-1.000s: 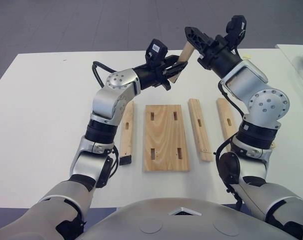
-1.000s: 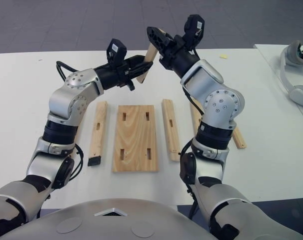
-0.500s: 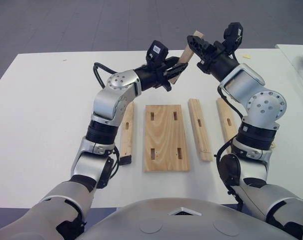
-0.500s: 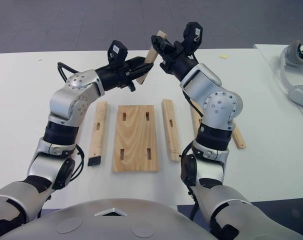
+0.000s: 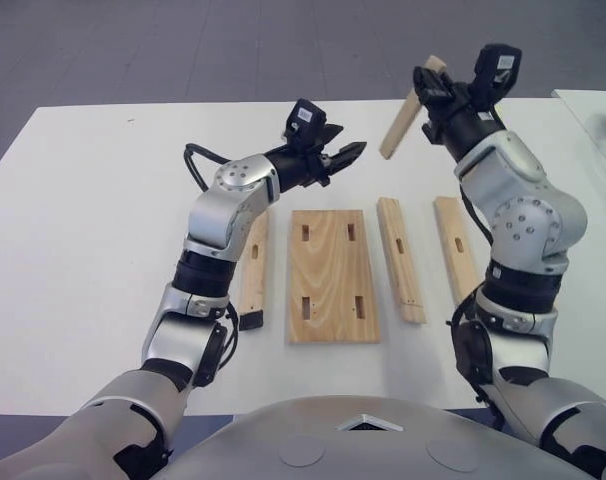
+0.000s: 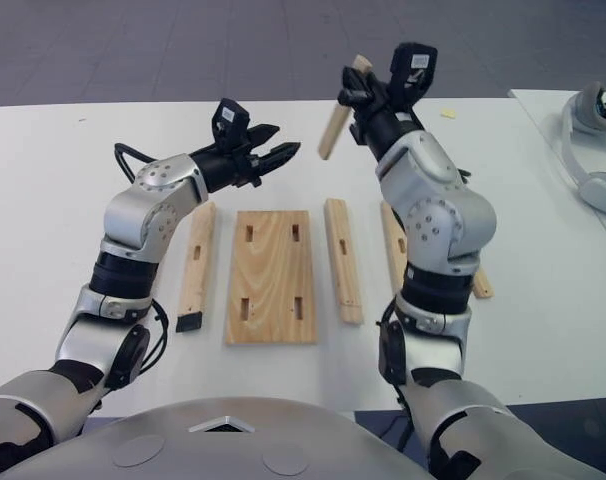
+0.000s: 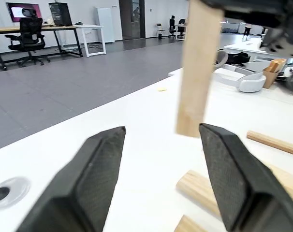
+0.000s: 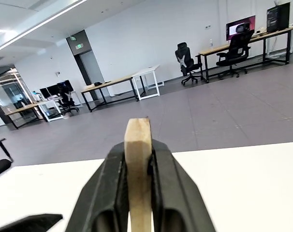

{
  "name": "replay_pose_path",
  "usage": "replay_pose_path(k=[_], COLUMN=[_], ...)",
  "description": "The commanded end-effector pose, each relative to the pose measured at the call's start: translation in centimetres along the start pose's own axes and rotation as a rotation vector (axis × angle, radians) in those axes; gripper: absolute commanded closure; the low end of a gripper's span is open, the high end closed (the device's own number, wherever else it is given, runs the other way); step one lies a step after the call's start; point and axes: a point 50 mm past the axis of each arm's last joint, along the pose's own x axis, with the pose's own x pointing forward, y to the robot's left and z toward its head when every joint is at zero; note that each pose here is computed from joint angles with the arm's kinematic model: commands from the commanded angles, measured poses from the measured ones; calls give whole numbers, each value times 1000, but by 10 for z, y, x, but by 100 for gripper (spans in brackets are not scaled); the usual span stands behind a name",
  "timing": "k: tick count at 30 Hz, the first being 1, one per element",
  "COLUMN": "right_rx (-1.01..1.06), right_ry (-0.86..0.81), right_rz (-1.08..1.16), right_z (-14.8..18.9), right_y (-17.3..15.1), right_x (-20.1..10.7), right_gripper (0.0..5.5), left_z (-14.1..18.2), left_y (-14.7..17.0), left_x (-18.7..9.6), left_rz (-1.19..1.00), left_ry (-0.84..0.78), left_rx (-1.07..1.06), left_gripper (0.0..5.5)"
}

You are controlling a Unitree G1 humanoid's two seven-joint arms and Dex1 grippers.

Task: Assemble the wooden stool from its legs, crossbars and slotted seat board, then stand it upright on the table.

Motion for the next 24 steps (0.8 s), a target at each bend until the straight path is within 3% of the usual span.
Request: replay_pose_path(k=[1, 5, 13, 24], right_rx=[-27, 8, -118, -146], right_ry=[8, 49, 177, 230], right_rz=[-53, -100, -229, -226], right_z=[-21, -37, -56, -74], right_y=[13, 21, 2, 0], right_x=[-29, -43, -62, -71], right_gripper=[508, 508, 508, 508], left_z=[-11, -16, -22, -30], left_y=[20, 30, 35, 28], left_x=[-22, -37, -52, -54], left_rz=[144, 238, 312, 308], left_ry=[21, 15, 22, 49], left_rx=[-22, -46, -67, -91], left_gripper=[274, 274, 274, 274])
